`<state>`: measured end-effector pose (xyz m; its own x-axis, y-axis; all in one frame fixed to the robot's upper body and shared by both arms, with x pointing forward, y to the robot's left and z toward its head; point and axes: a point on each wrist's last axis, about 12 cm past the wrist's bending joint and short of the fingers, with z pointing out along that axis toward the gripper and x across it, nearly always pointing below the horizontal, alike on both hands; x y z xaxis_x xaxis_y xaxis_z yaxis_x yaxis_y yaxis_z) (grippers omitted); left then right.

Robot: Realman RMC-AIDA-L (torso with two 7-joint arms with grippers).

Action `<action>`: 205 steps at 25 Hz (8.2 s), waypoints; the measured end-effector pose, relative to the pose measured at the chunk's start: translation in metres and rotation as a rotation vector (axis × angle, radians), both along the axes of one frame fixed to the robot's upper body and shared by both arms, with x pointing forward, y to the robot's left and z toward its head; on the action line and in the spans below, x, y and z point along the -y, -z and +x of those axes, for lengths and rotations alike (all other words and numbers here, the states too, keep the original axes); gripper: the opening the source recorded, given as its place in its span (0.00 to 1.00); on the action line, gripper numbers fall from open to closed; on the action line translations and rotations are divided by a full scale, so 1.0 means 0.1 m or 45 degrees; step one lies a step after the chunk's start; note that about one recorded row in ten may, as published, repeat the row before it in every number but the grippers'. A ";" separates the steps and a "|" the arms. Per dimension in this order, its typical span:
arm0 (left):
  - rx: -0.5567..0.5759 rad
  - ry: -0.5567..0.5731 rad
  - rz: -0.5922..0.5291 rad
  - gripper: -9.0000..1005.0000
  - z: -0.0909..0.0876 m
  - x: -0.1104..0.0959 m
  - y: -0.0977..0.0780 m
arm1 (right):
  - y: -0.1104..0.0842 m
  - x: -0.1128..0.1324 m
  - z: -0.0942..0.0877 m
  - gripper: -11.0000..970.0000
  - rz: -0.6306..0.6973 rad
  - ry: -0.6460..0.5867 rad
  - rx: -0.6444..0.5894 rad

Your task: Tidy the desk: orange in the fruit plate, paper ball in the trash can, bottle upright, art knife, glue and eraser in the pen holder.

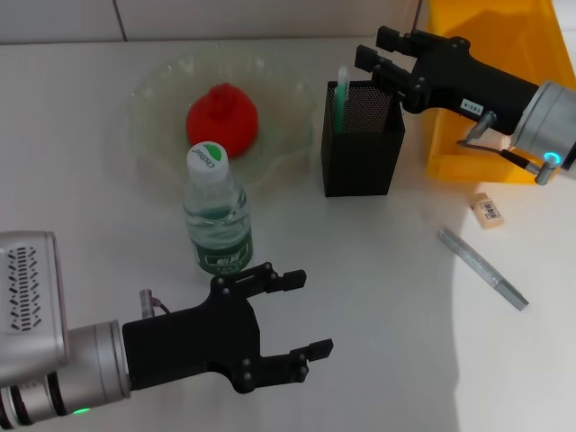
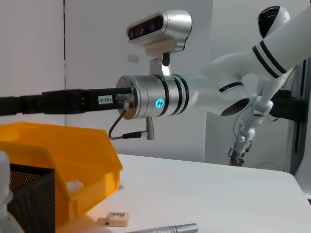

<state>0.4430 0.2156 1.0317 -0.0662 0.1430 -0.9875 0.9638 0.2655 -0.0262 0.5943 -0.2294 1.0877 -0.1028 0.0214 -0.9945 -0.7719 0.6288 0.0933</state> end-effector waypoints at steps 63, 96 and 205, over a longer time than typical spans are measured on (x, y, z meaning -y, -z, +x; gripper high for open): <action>-0.065 -0.006 0.004 0.79 -0.01 0.02 0.09 | -0.37 0.40 -0.03 0.80 -0.700 0.458 -1.265; -0.067 0.002 0.006 0.79 -0.02 0.01 0.09 | -0.30 0.29 0.04 0.52 -0.751 0.454 -1.286; -0.039 0.025 -0.020 0.79 0.00 0.01 0.05 | -0.66 -0.14 -0.22 0.62 -1.006 0.181 -1.306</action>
